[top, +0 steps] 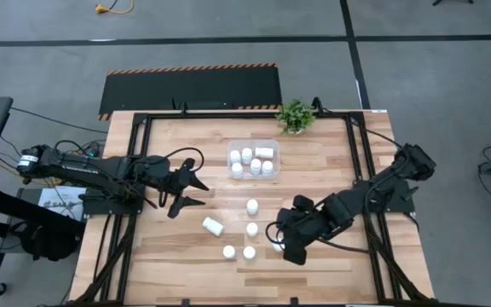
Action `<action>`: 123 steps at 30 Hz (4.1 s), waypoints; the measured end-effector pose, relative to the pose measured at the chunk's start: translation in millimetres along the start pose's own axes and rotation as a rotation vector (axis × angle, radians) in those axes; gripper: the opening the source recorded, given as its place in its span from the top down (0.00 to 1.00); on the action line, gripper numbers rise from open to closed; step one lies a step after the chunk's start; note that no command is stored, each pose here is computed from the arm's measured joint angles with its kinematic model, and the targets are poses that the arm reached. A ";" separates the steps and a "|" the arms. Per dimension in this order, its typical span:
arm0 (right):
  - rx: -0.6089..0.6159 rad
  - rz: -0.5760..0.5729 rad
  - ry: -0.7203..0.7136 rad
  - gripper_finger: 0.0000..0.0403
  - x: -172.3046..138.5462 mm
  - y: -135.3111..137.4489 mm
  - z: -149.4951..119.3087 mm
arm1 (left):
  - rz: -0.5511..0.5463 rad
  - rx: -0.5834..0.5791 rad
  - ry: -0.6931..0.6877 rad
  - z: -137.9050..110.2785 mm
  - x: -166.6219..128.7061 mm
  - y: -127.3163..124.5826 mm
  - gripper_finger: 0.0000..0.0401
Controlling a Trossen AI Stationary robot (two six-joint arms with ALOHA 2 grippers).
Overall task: Pick and place pill bottles into a basket
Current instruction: Put the white medicine bottle into the transparent bin
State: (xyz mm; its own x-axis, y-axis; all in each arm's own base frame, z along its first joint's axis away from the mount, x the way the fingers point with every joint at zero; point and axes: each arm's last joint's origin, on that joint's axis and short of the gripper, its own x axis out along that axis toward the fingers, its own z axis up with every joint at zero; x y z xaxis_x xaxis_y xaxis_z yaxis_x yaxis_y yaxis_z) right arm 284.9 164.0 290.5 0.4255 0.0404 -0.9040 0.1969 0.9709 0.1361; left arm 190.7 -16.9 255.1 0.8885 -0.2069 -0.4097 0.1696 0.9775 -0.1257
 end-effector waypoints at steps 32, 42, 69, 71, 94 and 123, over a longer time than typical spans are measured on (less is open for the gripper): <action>-0.232 0.046 0.157 0.44 88.9 -3.4 -41.3 | 0.005 -0.001 0.002 -0.4 0.0 0.2 0.46; -0.257 0.023 0.197 0.44 114.2 -4.8 -40.5 | 0.005 -0.002 0.006 -1.0 0.1 0.2 0.46; -0.358 0.114 0.134 0.45 117.6 -9.5 -24.5 | 0.002 -0.010 0.006 -0.9 0.1 0.1 0.46; -0.358 0.114 0.134 0.48 117.6 -9.5 -24.5 | 0.001 -0.012 0.006 -0.9 0.1 0.1 0.46; -0.345 0.049 0.145 0.60 96.2 -52.7 31.3 | 0.001 -0.023 0.006 -0.9 0.1 0.1 0.46; -0.471 -0.105 0.048 0.62 -10.2 -196.6 136.8 | 0.003 -0.049 0.005 -0.9 0.1 0.2 0.46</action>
State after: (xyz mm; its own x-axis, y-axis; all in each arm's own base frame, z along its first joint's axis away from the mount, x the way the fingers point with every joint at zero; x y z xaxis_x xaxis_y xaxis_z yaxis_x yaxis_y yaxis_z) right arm 362.7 -59.6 328.4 0.3811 -0.0631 -0.9224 -0.1897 0.9711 -0.1448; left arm 190.4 -16.8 254.3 0.8867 -0.2046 -0.4147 0.1459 0.9748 -0.1690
